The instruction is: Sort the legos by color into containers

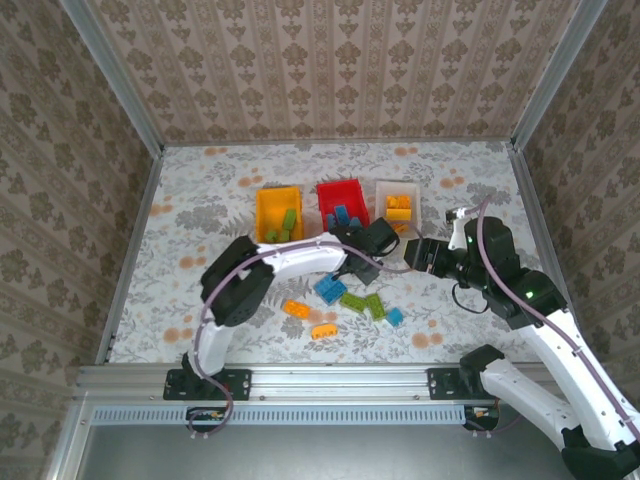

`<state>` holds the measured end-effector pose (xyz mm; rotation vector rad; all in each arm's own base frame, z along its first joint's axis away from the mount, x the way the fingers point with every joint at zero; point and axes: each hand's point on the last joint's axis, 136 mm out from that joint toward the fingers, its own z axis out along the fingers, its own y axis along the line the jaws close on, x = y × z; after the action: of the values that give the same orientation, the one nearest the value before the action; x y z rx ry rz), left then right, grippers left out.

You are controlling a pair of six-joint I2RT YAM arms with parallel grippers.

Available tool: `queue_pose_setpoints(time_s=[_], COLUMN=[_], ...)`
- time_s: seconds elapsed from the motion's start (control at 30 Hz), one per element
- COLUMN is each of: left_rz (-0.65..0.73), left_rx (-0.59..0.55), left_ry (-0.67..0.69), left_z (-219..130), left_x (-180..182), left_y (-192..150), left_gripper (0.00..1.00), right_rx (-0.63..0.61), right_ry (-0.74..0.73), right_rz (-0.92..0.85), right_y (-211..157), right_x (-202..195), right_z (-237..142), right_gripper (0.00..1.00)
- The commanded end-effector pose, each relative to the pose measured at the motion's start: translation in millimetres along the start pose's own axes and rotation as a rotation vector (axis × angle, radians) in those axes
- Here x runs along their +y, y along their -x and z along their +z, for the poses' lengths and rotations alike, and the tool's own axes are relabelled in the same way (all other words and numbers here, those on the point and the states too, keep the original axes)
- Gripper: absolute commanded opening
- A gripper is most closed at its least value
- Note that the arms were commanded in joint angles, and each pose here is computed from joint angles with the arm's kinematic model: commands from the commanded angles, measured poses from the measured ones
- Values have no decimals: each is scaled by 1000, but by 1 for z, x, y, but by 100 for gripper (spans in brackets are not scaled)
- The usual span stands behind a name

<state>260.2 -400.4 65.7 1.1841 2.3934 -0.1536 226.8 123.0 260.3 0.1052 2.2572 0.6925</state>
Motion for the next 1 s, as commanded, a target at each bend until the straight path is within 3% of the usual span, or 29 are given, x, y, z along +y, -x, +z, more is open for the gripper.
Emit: queue_pose_setpoints(time_s=[0.0,0.2,0.5,0.7,0.97], left_rz=[-178,-455,-734,-823,-871], left_rx=[-139,-127,2,83,154], left_ry=[48,126,360,372,371], left_z=[-68,-108,-104,-65,-22], left_x=[29,112,233,265,279], left_y=[17,-18,-50,-57,-67], left_gripper=[24,25,23,23,26], right_rx=[6,110,89,97,111], right_ry=[58,117,267,258,236], right_rz=[-52,-234,-311,-284,-262], right_y=[5,-10,-7,-6,-11], right_x=[15,56,149,162,156], right_z=[-3,27,88,116,123], right_gripper=[69,68,66,66,66])
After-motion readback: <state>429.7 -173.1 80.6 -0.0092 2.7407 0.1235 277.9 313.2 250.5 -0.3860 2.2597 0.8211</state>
